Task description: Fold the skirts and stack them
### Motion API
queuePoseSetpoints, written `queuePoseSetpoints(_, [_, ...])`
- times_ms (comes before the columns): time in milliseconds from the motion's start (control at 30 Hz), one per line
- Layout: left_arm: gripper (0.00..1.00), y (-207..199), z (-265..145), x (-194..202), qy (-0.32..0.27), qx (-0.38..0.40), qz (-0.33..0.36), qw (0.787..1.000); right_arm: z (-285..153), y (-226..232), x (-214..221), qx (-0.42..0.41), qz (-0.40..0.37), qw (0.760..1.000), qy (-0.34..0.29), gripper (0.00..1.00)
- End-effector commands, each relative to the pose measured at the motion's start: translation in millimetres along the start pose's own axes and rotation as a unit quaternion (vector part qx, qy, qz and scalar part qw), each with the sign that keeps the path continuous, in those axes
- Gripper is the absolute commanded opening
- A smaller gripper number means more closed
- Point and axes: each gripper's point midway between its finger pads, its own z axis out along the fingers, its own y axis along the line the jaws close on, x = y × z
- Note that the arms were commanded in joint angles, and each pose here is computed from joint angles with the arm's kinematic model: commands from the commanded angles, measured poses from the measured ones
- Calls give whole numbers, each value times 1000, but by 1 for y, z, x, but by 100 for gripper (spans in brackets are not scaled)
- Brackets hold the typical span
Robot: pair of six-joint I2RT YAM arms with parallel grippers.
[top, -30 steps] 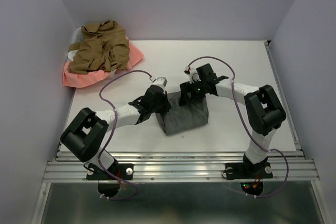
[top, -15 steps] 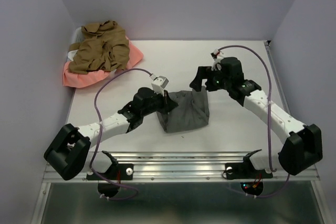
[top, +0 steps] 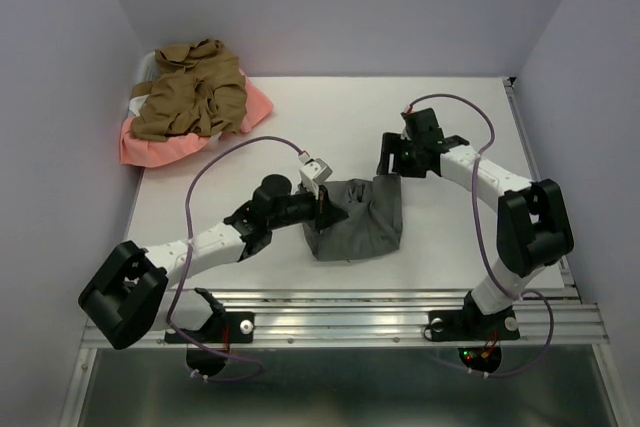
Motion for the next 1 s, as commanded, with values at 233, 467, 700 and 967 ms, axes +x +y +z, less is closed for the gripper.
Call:
queuePoseSetpoints(233, [0, -45, -13, -24, -51, 82, 67, 993, 6, 27, 19, -80, -12, 995, 50, 22])
queuePoseSetpoints(467, [0, -51, -14, -24, -52, 92, 71, 992, -1, 31, 33, -108, -20, 992, 61, 1])
queuePoseSetpoints(700, [0, -64, -14, -19, -47, 116, 82, 989, 7, 59, 47, -197, -22, 977, 77, 1])
queuePoseSetpoints(967, [0, -63, -12, -12, -40, 114, 76, 990, -5, 79, 27, -223, -44, 973, 39, 1])
